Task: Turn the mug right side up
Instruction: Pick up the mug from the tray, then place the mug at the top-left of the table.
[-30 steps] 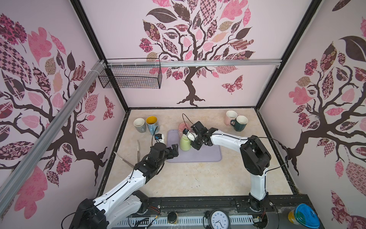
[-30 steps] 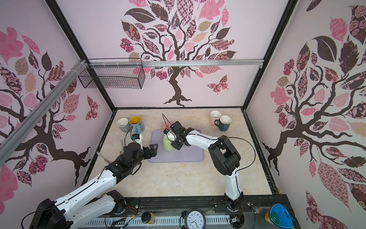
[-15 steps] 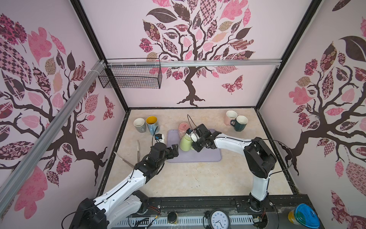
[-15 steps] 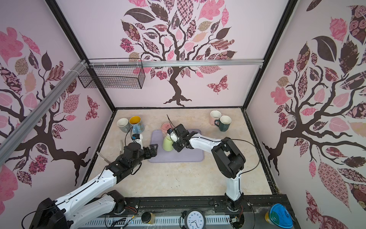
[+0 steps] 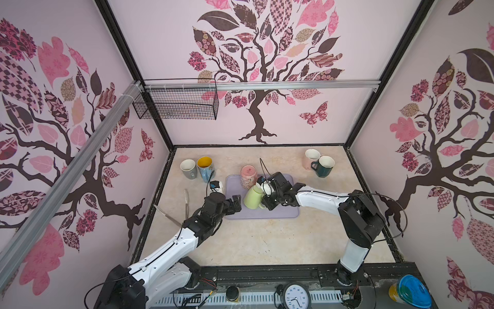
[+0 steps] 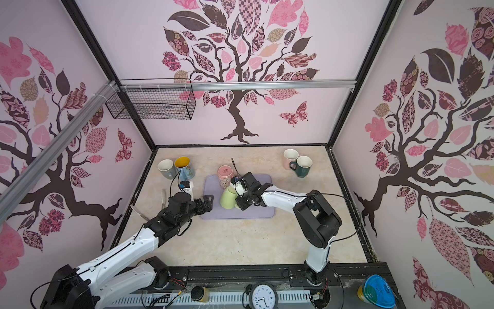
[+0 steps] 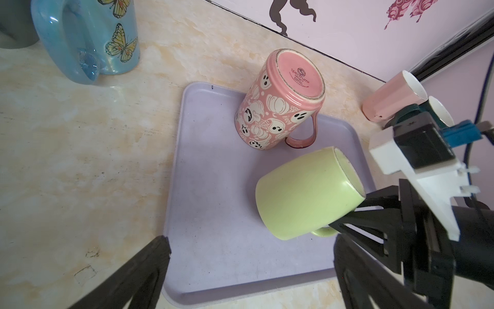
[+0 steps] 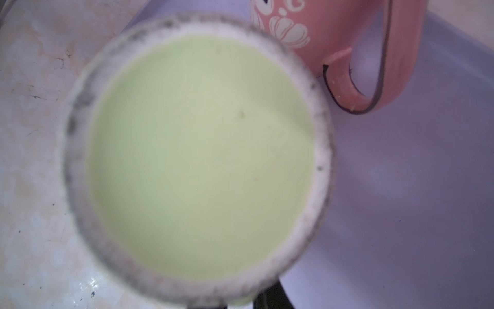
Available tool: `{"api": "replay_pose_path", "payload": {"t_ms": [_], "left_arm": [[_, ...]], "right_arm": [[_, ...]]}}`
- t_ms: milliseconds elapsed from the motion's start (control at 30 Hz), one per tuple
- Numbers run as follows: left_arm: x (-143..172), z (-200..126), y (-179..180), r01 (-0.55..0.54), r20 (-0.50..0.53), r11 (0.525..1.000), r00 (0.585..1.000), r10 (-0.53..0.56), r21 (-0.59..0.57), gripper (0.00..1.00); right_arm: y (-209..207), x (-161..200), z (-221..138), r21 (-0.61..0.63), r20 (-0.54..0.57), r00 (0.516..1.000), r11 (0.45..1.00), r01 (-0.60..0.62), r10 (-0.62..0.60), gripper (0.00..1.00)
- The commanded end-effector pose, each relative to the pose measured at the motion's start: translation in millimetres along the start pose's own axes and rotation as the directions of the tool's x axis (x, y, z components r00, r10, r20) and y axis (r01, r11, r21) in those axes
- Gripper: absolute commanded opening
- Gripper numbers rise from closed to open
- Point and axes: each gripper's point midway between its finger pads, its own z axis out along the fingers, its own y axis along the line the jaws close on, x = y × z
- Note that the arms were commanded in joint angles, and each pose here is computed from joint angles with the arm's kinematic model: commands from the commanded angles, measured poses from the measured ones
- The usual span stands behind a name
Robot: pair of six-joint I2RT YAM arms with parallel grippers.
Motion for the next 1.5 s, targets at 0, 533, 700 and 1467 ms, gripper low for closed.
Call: {"api": "replay_pose_path", "payload": {"t_ms": [0,533,700,1467], "left_arm": [[4.4,2.8,4.2,0.007,-0.003,1.0,1.0,-0.007,-0.004,0.98],[3.7,1.4,3.8,0.002,-0.002,1.0,1.0,-0.002,-0.003,0.98],[2.3,-0.5,5.0,0.017,0.009,1.0,1.0,-0.017,-0.006,0.98],[-3.5,0.5,-37.8,0.043,-0.03,0.981,0.999,-0.038,0.191,0.98]], "right_arm": [[6.5,-39.3,-29.6,-0.035,0.146,0.989,0.999,-0.032,0.037,0.0],[-26.1,-56.7,-77.8,-0.094,0.298,0.928,0.975,-0.203,0.222,0.0],[-27.9,-66.5,-95.2,-0.101,0.334,0.908,0.968,-0.231,0.252,0.0],[-36.0,-75.0,-144.9,-0.202,0.457,0.799,0.92,-0.335,0.391,0.0]]}}
